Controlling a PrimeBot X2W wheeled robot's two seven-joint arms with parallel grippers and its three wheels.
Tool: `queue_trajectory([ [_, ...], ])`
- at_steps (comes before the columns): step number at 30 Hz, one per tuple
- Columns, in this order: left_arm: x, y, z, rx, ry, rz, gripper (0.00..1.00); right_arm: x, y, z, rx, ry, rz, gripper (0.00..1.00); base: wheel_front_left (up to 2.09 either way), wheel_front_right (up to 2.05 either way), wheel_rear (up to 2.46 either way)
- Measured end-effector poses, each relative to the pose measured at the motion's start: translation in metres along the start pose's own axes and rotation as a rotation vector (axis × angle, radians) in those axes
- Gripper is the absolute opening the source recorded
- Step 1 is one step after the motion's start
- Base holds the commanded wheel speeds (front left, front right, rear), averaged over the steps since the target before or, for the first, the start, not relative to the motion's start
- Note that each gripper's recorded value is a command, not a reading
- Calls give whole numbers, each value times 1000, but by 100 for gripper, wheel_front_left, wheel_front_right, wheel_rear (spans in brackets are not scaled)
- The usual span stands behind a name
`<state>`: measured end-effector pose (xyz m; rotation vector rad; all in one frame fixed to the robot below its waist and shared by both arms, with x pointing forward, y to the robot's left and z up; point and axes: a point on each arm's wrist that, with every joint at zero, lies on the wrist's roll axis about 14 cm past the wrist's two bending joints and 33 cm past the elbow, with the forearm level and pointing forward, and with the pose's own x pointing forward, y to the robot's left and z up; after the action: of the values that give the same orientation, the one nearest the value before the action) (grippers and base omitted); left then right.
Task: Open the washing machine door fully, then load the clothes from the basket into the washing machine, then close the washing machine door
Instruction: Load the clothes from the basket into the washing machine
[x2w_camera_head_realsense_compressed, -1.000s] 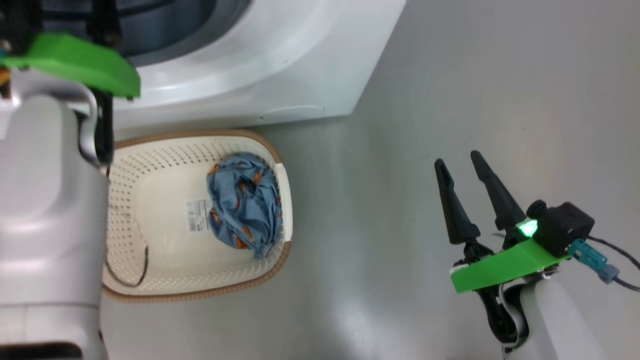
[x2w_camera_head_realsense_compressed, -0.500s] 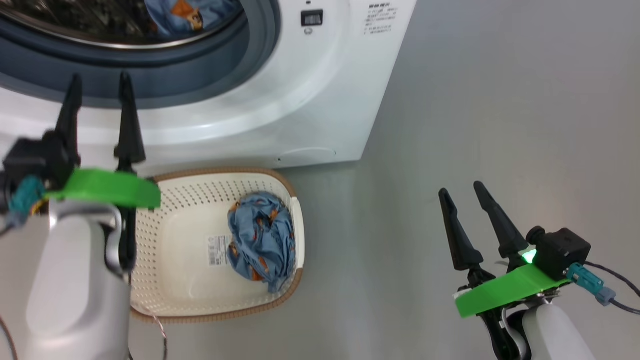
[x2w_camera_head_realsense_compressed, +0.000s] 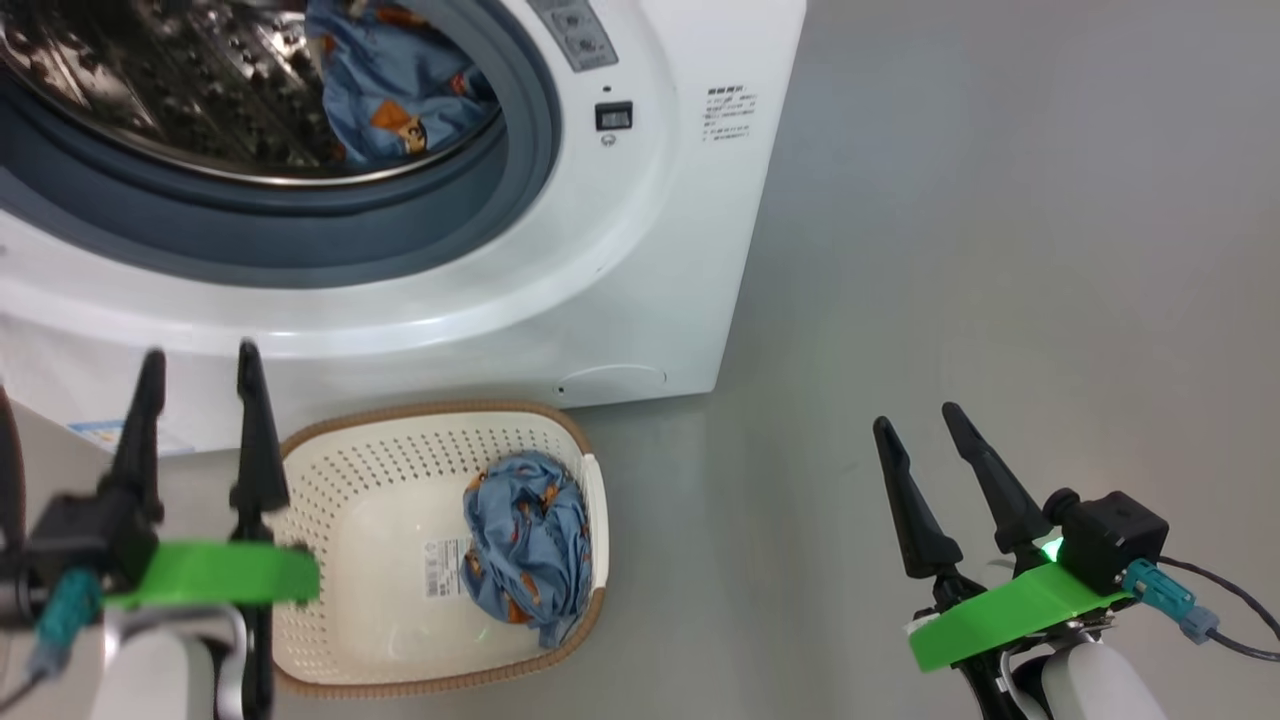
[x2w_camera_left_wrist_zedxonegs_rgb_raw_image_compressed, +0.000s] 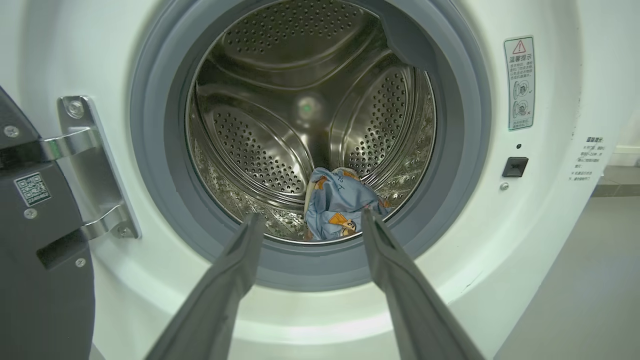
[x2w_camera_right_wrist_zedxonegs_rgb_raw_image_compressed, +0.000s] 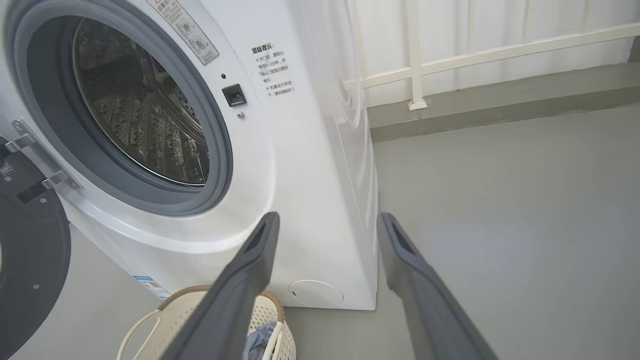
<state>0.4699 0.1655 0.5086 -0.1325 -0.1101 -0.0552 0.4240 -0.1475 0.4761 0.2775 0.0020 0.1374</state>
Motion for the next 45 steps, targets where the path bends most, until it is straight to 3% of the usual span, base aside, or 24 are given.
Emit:
queue_trajectory([
  [20, -101, 8, -24, 5, 127, 83, 100, -27, 6, 19, -17, -41, 8, 100, 0, 0, 0],
  [45, -151, 8, -31, -18, 177, 123, 100, -58, 6, 38, -40, -94, -2, 100, 0, 0, 0],
])
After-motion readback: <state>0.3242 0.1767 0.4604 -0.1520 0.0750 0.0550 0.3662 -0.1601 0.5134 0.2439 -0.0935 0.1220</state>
